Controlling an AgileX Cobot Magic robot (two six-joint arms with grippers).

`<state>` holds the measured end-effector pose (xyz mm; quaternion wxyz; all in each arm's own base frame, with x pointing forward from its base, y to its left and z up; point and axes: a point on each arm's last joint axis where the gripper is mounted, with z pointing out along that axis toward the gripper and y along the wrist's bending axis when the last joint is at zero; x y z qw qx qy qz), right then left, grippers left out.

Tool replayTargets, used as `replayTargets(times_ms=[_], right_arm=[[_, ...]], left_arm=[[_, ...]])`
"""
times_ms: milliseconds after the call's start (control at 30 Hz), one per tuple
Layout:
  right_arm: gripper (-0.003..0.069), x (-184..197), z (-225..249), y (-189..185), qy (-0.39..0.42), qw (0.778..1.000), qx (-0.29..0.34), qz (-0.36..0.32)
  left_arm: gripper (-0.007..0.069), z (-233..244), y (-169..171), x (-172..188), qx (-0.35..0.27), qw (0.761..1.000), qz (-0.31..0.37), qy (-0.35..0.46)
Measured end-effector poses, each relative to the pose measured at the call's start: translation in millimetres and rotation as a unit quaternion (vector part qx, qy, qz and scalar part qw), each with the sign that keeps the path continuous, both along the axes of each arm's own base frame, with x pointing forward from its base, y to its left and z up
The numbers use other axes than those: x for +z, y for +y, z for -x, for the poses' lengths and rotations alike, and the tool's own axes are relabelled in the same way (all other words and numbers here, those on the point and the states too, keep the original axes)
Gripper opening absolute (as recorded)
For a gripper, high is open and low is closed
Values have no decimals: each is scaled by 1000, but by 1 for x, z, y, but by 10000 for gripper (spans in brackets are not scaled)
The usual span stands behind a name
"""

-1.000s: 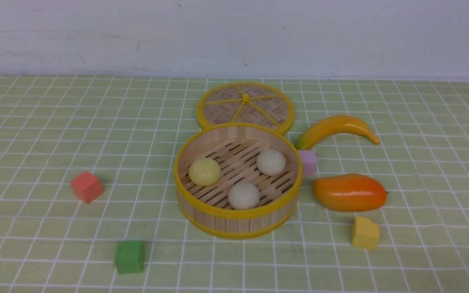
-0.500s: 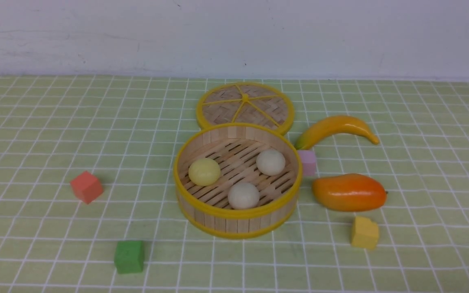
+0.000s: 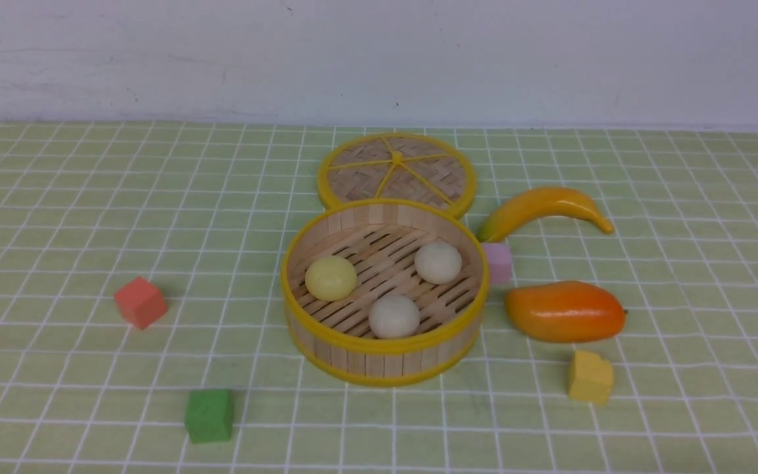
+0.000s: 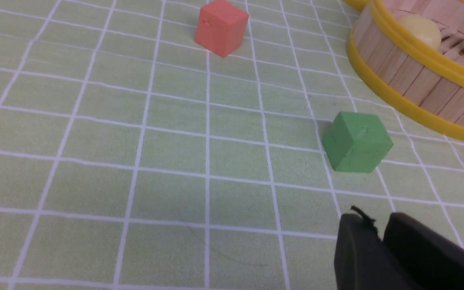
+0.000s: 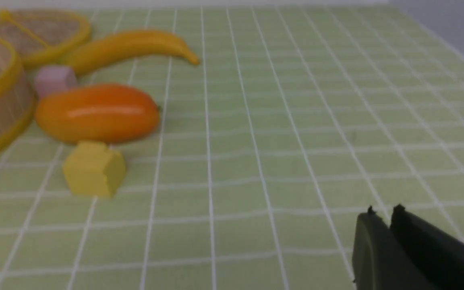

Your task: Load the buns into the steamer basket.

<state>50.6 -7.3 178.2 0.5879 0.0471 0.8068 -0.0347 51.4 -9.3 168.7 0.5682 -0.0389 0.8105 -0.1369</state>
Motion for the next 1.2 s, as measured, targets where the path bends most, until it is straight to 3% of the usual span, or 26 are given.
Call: replayTargets(times_ms=[1200], right_arm=[[109,-5,-1,0,0,1000,0,-1]], left_arm=[[130,0,0,0,1,1000,0,-1]])
